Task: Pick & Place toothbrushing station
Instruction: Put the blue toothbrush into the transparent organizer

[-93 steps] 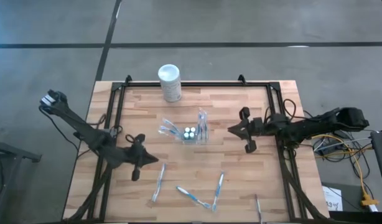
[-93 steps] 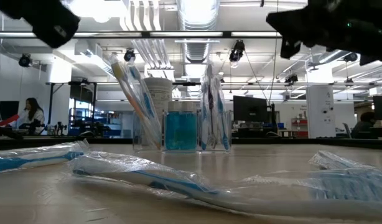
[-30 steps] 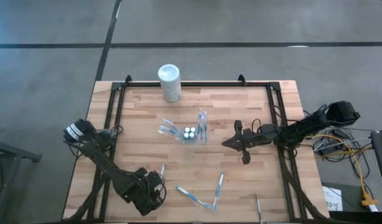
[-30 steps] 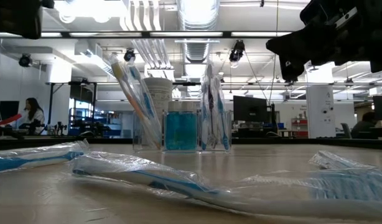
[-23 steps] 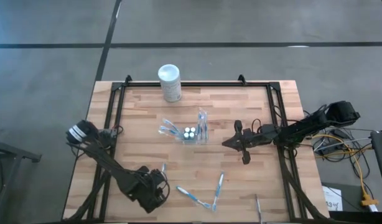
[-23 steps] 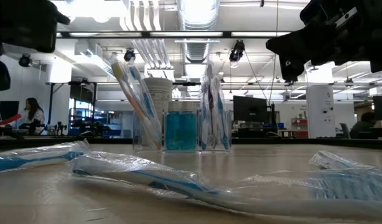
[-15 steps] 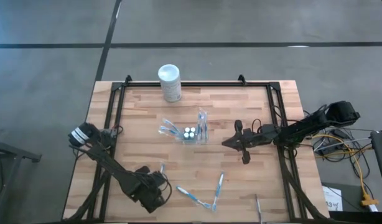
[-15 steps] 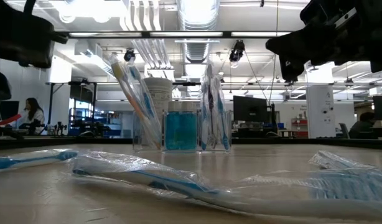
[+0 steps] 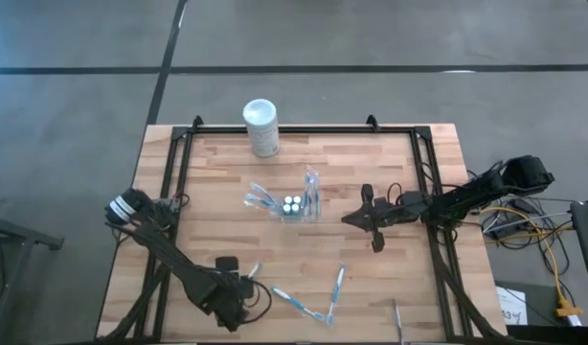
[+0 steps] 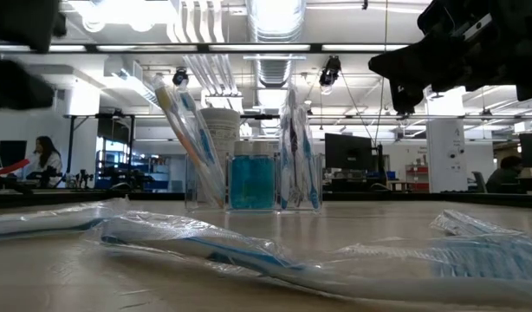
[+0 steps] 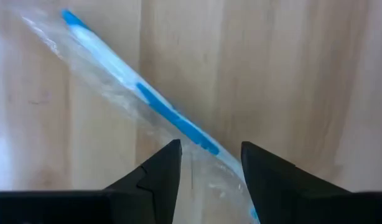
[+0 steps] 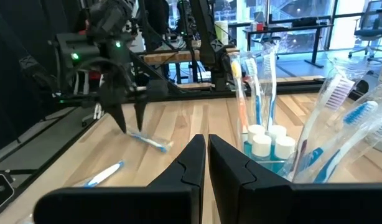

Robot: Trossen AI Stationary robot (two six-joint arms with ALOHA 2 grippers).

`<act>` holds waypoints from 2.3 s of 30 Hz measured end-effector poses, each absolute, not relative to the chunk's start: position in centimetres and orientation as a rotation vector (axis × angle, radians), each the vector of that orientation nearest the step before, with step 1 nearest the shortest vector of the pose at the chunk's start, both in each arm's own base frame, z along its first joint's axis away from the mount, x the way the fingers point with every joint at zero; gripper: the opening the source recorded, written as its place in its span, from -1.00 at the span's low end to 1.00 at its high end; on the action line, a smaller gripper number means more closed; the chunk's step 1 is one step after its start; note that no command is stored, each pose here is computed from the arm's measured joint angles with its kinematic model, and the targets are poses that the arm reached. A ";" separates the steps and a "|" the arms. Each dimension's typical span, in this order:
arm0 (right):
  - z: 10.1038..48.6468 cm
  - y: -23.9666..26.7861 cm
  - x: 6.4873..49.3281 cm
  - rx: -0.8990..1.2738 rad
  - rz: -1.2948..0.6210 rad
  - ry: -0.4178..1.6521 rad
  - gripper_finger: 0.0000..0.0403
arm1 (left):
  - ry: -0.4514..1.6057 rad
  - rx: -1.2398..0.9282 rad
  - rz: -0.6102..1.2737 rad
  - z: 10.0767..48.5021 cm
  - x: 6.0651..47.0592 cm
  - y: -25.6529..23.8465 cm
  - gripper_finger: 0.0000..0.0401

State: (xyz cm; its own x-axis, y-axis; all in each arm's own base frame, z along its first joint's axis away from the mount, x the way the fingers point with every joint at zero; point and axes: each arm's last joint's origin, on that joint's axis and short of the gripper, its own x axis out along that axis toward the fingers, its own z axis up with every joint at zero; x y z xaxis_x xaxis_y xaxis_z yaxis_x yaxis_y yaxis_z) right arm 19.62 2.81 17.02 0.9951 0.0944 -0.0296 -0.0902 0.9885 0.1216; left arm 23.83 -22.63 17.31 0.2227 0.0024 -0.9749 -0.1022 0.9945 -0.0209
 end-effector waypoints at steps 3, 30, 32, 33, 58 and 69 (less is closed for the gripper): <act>17.0 2.8 19.6 0.118 0.093 0.036 -0.91 | 1.344 -0.047 0.072 18.9 24.2 -22.8 -0.13; 17.0 2.8 19.6 0.128 0.094 0.042 -0.91 | 1.319 -0.381 0.426 17.2 23.6 -24.5 -0.12; 17.0 2.8 19.6 0.128 0.094 0.042 -0.91 | 1.318 -0.384 0.424 17.1 23.7 -24.6 -0.12; 17.0 2.8 19.6 0.128 0.094 0.042 -0.91 | 1.320 -0.382 0.425 17.0 23.7 -24.6 -0.12; 17.1 3.2 19.6 0.118 0.123 0.033 -0.91 | 1.351 -0.335 0.387 14.2 22.5 -23.8 -0.75; 17.0 3.2 19.6 0.111 0.122 0.034 -0.91 | 1.376 -0.218 0.360 14.9 22.1 -23.6 -0.94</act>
State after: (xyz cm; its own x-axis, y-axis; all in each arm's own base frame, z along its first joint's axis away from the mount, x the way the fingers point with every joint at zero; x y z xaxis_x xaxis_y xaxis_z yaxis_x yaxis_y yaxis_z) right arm 19.56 3.16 17.05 0.9920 0.1232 -0.0269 -0.1195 0.9864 0.1129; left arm 22.15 -23.59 14.92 0.1515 0.1224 -0.9809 -0.3743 0.9255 0.0577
